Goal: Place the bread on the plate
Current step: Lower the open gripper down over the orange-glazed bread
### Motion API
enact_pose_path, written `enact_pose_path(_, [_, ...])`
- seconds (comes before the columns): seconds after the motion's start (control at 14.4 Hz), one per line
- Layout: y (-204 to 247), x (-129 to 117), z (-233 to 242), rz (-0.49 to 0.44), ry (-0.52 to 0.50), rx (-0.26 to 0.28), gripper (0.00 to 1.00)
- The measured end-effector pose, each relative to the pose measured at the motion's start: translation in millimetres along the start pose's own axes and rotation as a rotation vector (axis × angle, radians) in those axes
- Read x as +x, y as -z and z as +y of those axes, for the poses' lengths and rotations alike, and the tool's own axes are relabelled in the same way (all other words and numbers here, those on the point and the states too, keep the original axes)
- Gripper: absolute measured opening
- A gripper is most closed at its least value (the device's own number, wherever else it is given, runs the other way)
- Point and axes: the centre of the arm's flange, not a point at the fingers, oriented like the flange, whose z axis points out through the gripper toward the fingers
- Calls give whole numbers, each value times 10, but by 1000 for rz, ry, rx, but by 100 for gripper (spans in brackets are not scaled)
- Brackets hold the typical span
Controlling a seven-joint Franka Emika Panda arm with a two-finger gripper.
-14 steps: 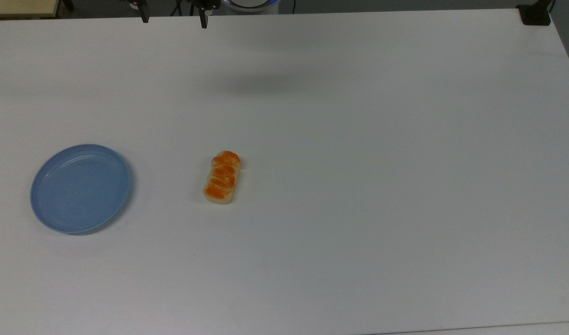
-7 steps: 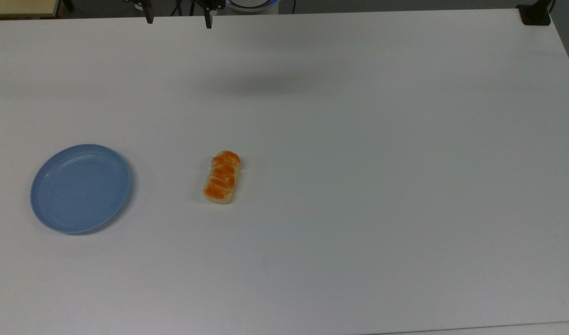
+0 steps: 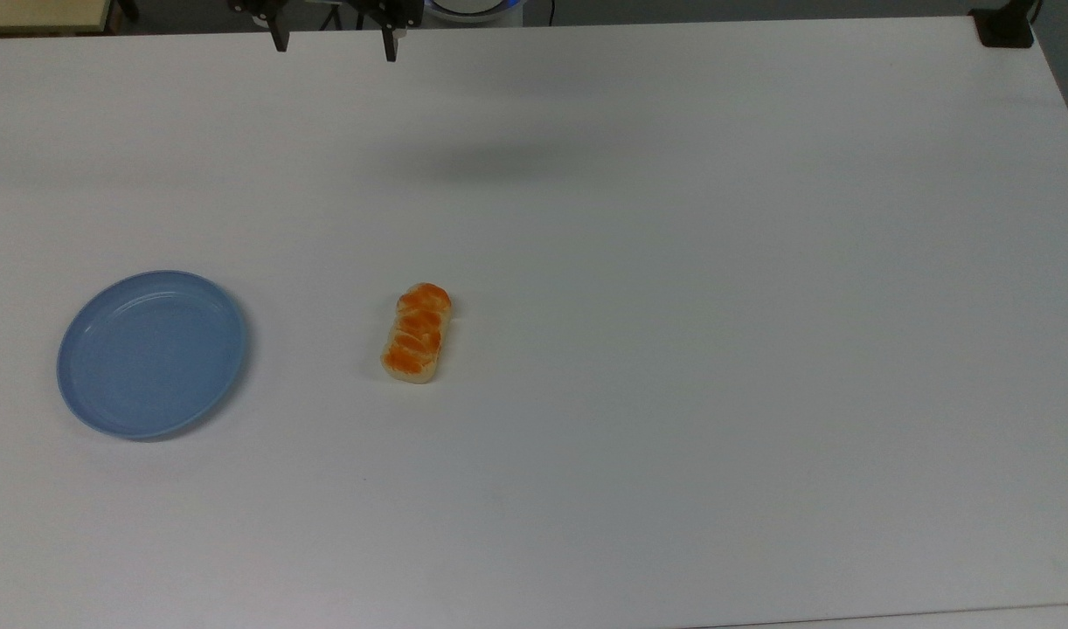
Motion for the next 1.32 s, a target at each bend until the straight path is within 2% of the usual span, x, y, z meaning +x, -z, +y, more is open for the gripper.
enact_pose_path(0.35, [-236,110,-23,-43,14,-56,100])
enact_pose_path(0.55, [-454,211,-97,-73,28,-61,100])
enact_pose_path(0.9, [-1035,655,-204,64,-1,-38,100])
enact_pose_path(1.25, [-1645,822,-363,81,-47,-28,100])
enact_pose_path(1.32, [-1798,881,-461,96,-82,-24,100])
